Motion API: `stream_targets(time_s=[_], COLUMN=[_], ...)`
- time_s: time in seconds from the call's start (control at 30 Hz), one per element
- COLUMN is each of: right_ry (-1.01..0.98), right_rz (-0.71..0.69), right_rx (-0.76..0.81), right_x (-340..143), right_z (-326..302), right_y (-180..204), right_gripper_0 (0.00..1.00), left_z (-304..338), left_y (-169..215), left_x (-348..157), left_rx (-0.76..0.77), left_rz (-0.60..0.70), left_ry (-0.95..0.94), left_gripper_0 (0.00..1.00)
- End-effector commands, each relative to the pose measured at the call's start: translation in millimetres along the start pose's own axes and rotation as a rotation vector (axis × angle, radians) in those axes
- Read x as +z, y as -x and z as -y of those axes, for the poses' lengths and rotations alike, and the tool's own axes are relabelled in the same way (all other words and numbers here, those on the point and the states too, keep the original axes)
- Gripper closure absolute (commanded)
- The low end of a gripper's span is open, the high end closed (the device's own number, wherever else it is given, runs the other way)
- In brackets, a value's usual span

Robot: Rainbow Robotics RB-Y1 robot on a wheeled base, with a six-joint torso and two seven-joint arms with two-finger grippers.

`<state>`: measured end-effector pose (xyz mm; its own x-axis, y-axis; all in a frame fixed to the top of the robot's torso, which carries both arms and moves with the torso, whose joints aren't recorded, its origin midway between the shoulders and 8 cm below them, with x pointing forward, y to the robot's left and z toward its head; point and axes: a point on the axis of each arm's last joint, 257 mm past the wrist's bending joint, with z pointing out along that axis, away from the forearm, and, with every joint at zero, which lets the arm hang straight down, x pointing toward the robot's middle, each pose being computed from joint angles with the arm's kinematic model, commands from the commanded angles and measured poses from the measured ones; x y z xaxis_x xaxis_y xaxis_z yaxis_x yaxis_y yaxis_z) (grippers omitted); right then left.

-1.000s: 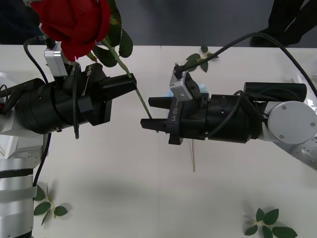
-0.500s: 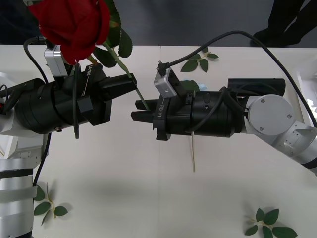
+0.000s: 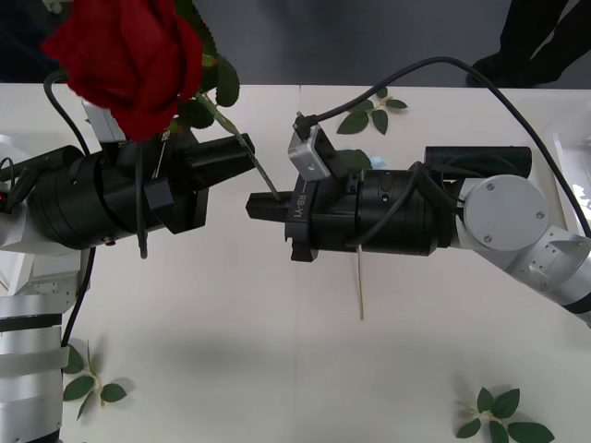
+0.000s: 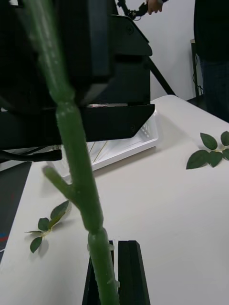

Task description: Put the red flowers into the right box and the blue flowers into the left box

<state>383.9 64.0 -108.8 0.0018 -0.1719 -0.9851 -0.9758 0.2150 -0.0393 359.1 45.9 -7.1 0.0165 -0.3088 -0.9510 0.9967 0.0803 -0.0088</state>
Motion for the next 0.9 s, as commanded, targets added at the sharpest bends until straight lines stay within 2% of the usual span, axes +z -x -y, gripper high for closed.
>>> stream_targets(time_s=[0.03,0.43,0.57,0.9], right_ry=[0.006,0.010,0.020,0.050], right_rz=[0.012,0.006,-0.004,-0.182], right_rx=[-0.024,-0.008,0.016,0.135], right_x=[-1.9,-15.8,-43.3,-142.7], right_z=[-0.9,0.2,-4.0,-11.8], right_y=[10.5,14.4,32.2,86.2], right_gripper_0=[1.00,1.00,1.00,1.00], left_z=[12.7,12.7,12.7,5.5], left_y=[7.2,7.2,7.2,6.8], left_x=[5.5,5.5,5.5,-5.9], left_rx=[0.068,0.068,0.068,0.065], left_rz=[-0.006,-0.006,-0.006,-0.011], left_ry=[-0.037,-0.037,-0.037,0.003], left_gripper_0=[0.00,0.00,0.00,0.00])
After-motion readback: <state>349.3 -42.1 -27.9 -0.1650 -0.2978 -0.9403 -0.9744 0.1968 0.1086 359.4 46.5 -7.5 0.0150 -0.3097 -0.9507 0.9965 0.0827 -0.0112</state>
